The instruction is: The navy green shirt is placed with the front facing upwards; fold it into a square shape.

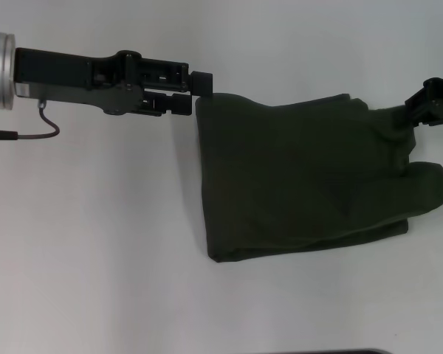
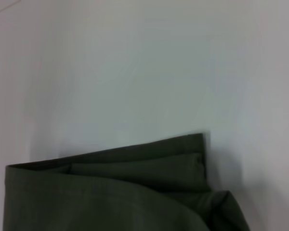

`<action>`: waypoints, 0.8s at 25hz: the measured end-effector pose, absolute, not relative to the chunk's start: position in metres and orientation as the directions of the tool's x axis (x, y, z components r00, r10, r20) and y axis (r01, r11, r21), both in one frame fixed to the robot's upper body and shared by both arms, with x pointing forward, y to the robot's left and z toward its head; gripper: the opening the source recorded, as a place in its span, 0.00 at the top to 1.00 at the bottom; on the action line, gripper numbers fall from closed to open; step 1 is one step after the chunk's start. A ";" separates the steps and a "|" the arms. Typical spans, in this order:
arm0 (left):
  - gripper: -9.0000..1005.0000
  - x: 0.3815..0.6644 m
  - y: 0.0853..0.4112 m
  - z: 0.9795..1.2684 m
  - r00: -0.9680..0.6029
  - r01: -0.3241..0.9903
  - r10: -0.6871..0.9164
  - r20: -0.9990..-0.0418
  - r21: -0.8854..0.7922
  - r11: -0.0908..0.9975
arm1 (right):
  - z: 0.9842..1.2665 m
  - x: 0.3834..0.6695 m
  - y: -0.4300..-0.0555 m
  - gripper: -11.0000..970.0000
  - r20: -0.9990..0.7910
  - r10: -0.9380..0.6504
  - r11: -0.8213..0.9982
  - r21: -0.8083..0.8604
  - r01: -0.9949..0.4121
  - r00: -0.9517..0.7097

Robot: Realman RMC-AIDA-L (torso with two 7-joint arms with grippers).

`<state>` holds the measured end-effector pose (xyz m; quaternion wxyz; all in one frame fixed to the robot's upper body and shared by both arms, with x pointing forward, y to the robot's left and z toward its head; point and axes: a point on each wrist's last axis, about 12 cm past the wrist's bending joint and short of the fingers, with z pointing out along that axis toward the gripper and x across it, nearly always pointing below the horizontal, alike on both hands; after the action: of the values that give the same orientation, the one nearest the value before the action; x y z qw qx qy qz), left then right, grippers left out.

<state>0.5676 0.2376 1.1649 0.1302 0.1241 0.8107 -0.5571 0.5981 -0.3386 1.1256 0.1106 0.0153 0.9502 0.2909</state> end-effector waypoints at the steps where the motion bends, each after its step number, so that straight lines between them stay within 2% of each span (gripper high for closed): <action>1: 0.29 0.568 0.238 1.165 -0.935 0.347 0.057 -0.349 -0.871 0.348 | 1.126 0.598 -0.339 0.93 -0.202 0.092 0.831 0.555 -0.036 -0.975; 2: 0.29 0.568 0.237 1.165 -0.935 0.347 0.058 -0.349 -0.871 0.348 | 1.126 0.598 -0.341 0.93 -0.202 0.091 0.833 0.552 -0.036 -0.975; 7: 0.29 0.567 0.238 1.164 -0.936 0.345 0.056 -0.348 -0.872 0.348 | 1.123 0.596 -0.346 0.70 -0.189 0.080 0.858 0.512 -0.029 -0.979; 13: 0.29 0.567 0.237 1.165 -0.935 0.346 0.056 -0.349 -0.872 0.347 | 1.120 0.596 -0.345 0.49 -0.194 0.087 0.862 0.507 -0.024 -0.977; 20: 0.29 0.567 0.237 1.164 -0.937 0.343 0.054 -0.346 -0.873 0.347 | 1.115 0.598 -0.340 0.32 -0.208 0.103 0.857 0.515 -0.019 -0.973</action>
<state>0.5666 0.2373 1.1636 0.1294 0.1223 0.8105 -0.5581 0.5975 -0.3400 1.1146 0.1146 0.0221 0.9567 0.2665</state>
